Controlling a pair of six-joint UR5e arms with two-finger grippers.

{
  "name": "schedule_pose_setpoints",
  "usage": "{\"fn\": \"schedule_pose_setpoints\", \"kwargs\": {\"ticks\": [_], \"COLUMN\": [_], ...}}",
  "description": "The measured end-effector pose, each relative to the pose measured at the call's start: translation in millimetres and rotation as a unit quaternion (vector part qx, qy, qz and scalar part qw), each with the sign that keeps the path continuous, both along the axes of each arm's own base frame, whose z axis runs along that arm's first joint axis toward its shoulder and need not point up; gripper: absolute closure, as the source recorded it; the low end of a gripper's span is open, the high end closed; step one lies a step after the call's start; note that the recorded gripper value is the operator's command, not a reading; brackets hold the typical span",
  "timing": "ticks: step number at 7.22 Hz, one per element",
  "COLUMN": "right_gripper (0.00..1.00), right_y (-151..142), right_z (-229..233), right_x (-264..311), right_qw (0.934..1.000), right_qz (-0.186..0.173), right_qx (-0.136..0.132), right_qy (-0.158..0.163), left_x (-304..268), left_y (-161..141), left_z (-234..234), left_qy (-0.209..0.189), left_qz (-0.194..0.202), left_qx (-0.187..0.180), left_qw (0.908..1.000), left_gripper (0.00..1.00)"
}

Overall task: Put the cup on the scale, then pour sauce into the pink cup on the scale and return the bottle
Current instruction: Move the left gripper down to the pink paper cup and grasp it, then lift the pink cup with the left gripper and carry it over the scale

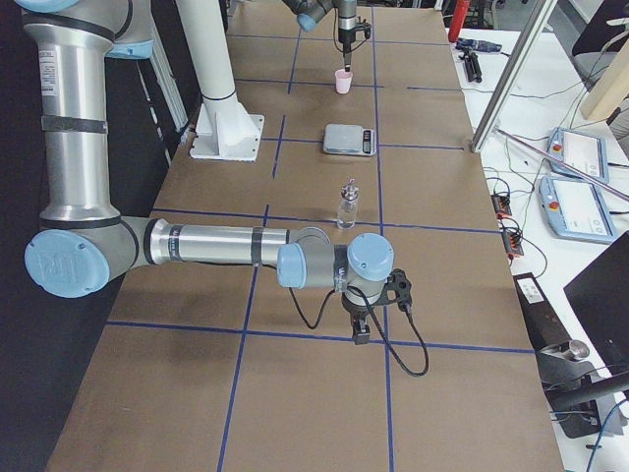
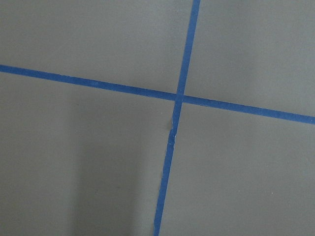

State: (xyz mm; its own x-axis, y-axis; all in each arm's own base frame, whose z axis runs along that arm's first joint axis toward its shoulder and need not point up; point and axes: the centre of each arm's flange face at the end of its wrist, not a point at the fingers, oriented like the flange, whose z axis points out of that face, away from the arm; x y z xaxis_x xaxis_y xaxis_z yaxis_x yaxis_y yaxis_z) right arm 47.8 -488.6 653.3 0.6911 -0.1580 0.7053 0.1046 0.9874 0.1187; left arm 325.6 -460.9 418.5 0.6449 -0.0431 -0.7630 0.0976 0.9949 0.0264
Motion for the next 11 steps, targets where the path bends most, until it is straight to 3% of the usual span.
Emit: {"fn": "schedule_pose_setpoints", "kwargs": {"ticks": [2, 4, 5, 7, 8, 11], "right_gripper": [0.0, 0.0, 0.0, 0.0, 0.0, 0.0], "right_y": [-0.2, -0.3, -0.2, -0.2, -0.2, -0.1], "right_z": [-1.1, -1.5, -1.8, -2.4, -2.6, -2.8], "right_x": [-0.1, 0.0, 0.3, 0.4, 0.5, 0.4], "right_qw": [1.0, 1.0, 1.0, 1.0, 1.0, 1.0], "right_qz": [0.0, 0.0, 0.001, 0.001, 0.001, 0.001], "right_qx": [0.001, 0.002, 0.001, 0.001, 0.002, 0.001], "right_qy": [0.0, 0.0, -0.001, -0.002, -0.002, -0.002], "left_x": [3.9, 11.4, 14.4, 16.2, 16.1, 15.3], "left_y": [0.5, 5.5, 7.6, 9.2, 9.2, 11.0], "left_z": [4.6, 5.8, 5.8, 5.5, 5.4, 0.0], "left_qy": [-0.005, -0.006, -0.006, -0.006, -0.006, -0.002], "left_qz": [0.002, 0.01, 0.013, 0.015, 0.014, 0.014], "left_qx": [-0.001, -0.001, -0.001, -0.002, -0.002, 0.001], "left_qw": [1.0, 0.9999, 0.9999, 0.9999, 0.9999, 0.9999], "left_gripper": [0.04, 0.13, 0.23, 0.78, 0.96, 1.0]}}
